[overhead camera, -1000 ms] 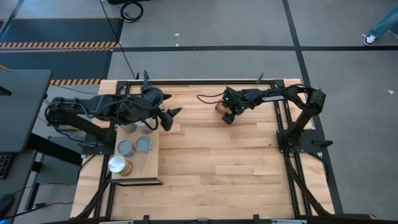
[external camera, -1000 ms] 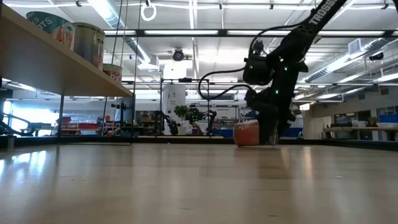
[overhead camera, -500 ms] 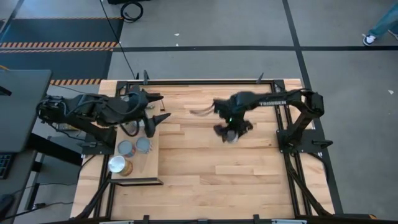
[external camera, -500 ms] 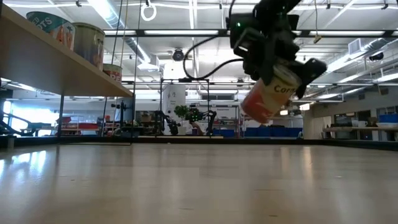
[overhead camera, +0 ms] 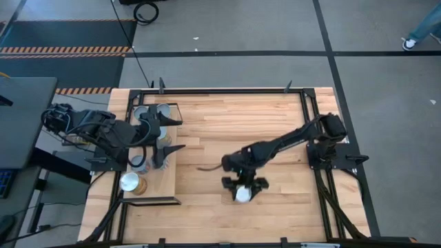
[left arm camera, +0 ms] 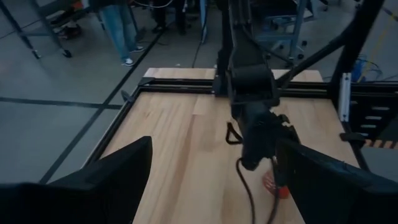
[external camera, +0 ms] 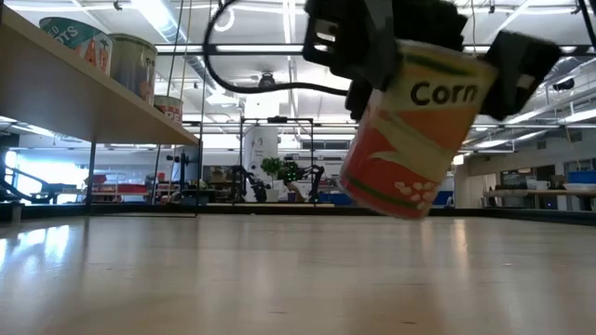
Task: Pick and place cans onto a shelf
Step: Put the canned corn on the shelf aligned with the other canned corn
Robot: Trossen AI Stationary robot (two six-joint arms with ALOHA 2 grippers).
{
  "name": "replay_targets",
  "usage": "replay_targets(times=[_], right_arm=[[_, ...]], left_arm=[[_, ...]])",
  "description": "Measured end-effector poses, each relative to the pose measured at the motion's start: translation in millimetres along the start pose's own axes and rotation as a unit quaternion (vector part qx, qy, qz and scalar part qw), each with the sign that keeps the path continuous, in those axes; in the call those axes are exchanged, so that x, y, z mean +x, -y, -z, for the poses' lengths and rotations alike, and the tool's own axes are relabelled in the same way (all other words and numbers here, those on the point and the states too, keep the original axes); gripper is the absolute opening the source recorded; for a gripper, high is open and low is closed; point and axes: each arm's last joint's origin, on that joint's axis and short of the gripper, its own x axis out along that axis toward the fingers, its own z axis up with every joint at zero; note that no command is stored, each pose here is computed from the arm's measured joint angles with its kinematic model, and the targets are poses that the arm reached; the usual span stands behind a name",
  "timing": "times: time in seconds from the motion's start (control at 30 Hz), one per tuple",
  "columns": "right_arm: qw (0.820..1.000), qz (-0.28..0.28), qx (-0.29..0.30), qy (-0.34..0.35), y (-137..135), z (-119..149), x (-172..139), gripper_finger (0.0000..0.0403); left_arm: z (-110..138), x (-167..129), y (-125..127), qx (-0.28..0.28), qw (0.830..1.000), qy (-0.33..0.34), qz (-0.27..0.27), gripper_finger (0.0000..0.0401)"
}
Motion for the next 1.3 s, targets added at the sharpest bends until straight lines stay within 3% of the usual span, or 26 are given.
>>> replay_targets(times=[0.17,0.33,0.6,0.8,0.97,1.1,1.3], right_arm=[[1.000,-0.013,-0.006,-0.019,-5.6,4.1,27.4,0.0322],[0.999,-0.028,-0.018,-0.007,-9.0,1.1,33.7,0.0350],[0.998,-0.051,-0.030,0.030,-12.0,-1.4,24.7,0.0397],[0.979,-0.109,-0.127,0.116,-16.1,18.9,-2.5,0.0388],[0.931,-0.139,-0.259,0.216,-18.3,31.8,-25.8,0.0382],[0.868,-0.139,-0.372,0.297,-18.1,43.9,-43.3,0.0376],[0.772,-0.130,-0.485,0.389,2.6,91.5,-80.4,0.0365]], left_arm=[[1.1,-5.1,7.9,0.001,1.000,0.002,0.022,0.0345],[2.5,-11.0,16.4,0.001,0.999,0.003,0.047,0.0345],[3.7,-15.8,22.8,-0.017,0.998,0.004,0.062,0.0345],[4.2,-17.6,24.9,-0.015,0.998,0.004,0.067,0.0345],[4.0,-21.5,29.8,-0.032,0.996,0.008,0.083,0.0345],[1.2,-21.2,39.2,-0.027,0.994,0.024,0.100,0.0345],[0.7,9.0,70.4,-0.031,0.994,0.030,0.104,0.0345]])
